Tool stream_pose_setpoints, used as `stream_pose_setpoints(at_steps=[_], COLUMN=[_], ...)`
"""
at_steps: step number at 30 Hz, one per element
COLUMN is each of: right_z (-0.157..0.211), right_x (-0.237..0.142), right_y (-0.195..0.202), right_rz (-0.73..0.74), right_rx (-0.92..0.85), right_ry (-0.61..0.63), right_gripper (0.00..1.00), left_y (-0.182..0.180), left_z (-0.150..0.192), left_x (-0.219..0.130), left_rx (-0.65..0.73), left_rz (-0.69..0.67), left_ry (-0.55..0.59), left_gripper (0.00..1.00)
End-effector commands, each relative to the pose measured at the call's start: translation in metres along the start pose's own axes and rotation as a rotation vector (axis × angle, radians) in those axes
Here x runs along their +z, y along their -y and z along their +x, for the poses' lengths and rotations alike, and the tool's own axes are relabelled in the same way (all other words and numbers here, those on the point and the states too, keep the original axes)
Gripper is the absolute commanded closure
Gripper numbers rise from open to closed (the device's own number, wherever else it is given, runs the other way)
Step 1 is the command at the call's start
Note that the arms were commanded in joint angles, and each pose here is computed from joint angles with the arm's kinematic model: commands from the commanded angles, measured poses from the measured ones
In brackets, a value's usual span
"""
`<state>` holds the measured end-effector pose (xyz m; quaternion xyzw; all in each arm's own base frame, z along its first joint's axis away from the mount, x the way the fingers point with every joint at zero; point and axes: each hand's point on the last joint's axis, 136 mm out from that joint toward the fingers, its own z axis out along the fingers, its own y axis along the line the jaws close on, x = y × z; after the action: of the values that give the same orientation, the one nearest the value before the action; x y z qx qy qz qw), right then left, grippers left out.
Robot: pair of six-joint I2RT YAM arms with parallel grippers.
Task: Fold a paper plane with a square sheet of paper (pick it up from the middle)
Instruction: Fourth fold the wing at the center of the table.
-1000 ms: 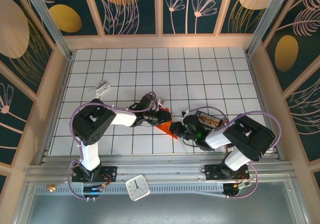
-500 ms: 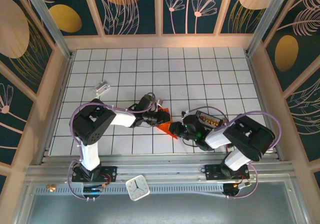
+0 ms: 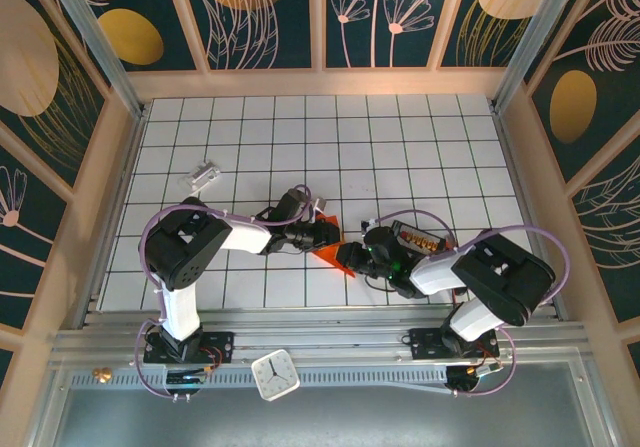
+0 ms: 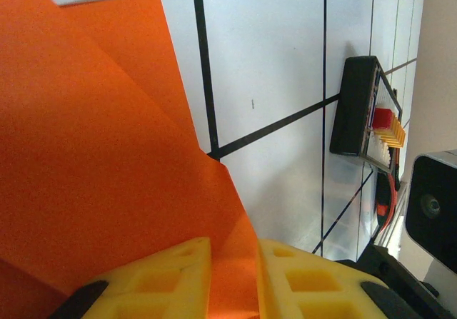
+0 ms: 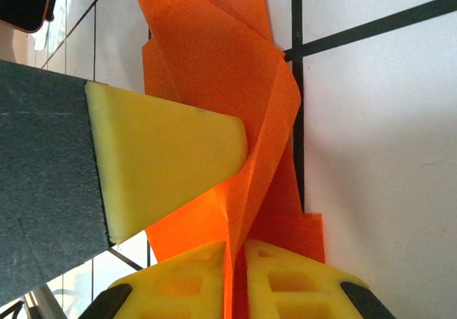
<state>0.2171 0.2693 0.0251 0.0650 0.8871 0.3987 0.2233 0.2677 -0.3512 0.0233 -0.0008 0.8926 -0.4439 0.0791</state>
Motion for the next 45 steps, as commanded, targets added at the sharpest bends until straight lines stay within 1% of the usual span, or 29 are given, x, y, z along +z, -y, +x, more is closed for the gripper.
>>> stream_pose_setpoints(at_steps=[1, 11, 18, 23, 34, 45], right_z=[0.003, 0.000, 0.012, 0.021, 0.039, 0.035], right_x=[-0.003, -0.011, -0.010, -0.010, -0.006, -0.008], right_y=[0.005, -0.004, 0.006, 0.014, 0.032, 0.034], right_rz=[0.042, 0.029, 0.062, 0.098, 0.187, 0.199], right_rx=[-0.029, -0.054, -0.085, -0.109, -0.126, -0.123], right_ry=[-0.011, -0.007, -0.052, -0.081, -0.138, -0.117], right_gripper=[0.84, 0.84, 0.94, 0.97, 0.98, 0.98], left_y=[-0.049, -0.048, -0.044, -0.039, -0.024, 0.001], left_z=[0.014, 0.015, 0.011, 0.008, -0.005, -0.017], left_x=[0.001, 0.002, 0.002, 0.000, -0.012, -0.032], left_rx=[-0.046, -0.047, -0.045, -0.046, -0.034, -0.009], left_rz=[-0.141, -0.139, -0.131, -0.124, -0.095, -0.047], left_ry=[-0.029, -0.031, -0.026, -0.017, 0.021, 0.061], left_gripper=[0.75, 0.76, 0.75, 0.75, 0.72, 0.69])
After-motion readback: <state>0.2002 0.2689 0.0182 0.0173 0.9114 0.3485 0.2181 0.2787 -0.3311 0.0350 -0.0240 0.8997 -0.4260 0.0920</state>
